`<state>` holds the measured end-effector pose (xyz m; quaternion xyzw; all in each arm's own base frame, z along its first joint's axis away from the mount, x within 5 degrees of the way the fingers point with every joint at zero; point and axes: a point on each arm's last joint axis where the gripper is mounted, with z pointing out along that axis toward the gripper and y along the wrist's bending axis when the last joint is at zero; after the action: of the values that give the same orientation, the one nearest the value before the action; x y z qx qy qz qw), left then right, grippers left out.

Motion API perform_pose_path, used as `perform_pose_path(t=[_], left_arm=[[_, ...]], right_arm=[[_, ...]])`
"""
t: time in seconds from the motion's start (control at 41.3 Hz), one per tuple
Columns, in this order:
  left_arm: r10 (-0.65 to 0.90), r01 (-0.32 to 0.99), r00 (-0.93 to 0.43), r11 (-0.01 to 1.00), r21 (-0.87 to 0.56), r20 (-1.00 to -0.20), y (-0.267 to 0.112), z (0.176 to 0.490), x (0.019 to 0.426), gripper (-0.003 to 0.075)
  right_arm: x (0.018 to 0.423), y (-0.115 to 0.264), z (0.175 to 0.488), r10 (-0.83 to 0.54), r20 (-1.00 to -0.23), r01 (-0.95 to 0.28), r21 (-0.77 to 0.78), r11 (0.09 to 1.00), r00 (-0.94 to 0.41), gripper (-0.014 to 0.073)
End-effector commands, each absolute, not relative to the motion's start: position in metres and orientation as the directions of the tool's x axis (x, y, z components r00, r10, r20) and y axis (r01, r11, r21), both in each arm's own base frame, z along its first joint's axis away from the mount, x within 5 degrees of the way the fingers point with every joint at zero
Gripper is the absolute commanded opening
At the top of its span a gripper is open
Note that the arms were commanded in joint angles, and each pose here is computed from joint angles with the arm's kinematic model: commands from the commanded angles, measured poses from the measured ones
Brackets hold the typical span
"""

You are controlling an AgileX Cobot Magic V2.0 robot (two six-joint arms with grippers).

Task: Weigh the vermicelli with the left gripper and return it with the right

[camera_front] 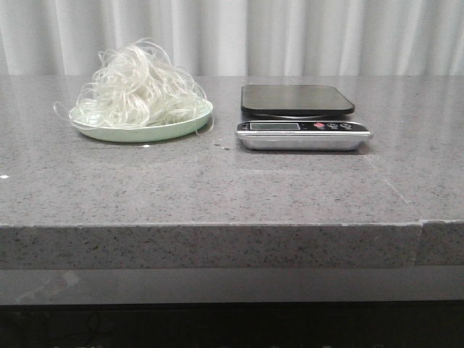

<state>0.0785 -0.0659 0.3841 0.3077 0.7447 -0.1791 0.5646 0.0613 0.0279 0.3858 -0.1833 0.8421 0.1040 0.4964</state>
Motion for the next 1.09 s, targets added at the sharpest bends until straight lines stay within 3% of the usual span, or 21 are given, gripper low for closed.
perform_pose_path(t=[0.0,0.097,0.703,0.872,1.066], left_arm=[[0.180,0.658,-0.114,0.751,0.062,-0.977,-0.067,0.398,0.078,0.0203],[0.178,0.657,-0.112,0.751,0.062,-0.978,-0.067,0.399,0.078,0.0138],[0.173,0.653,-0.108,0.755,0.062,-0.979,-0.065,0.399,0.077,0.0142],[0.146,0.566,-0.103,0.822,0.062,-0.984,-0.051,0.394,0.075,0.0142],[0.092,0.390,-0.036,0.918,0.071,-0.995,-0.030,0.358,0.072,0.0142]], right_arm=[[0.064,0.027,0.396,-0.193,-0.907,-0.403,-0.027,0.915,-0.376,0.0156],[0.064,0.027,0.397,-0.192,-0.907,-0.403,-0.027,0.915,-0.374,0.0159],[0.063,0.027,0.395,-0.201,-0.898,-0.403,-0.029,0.915,-0.392,0.0159],[0.063,0.027,0.395,-0.201,-0.898,-0.403,-0.029,0.915,-0.392,0.0159],[0.063,0.027,0.395,-0.201,-0.898,-0.403,-0.029,0.915,-0.392,0.0159]])
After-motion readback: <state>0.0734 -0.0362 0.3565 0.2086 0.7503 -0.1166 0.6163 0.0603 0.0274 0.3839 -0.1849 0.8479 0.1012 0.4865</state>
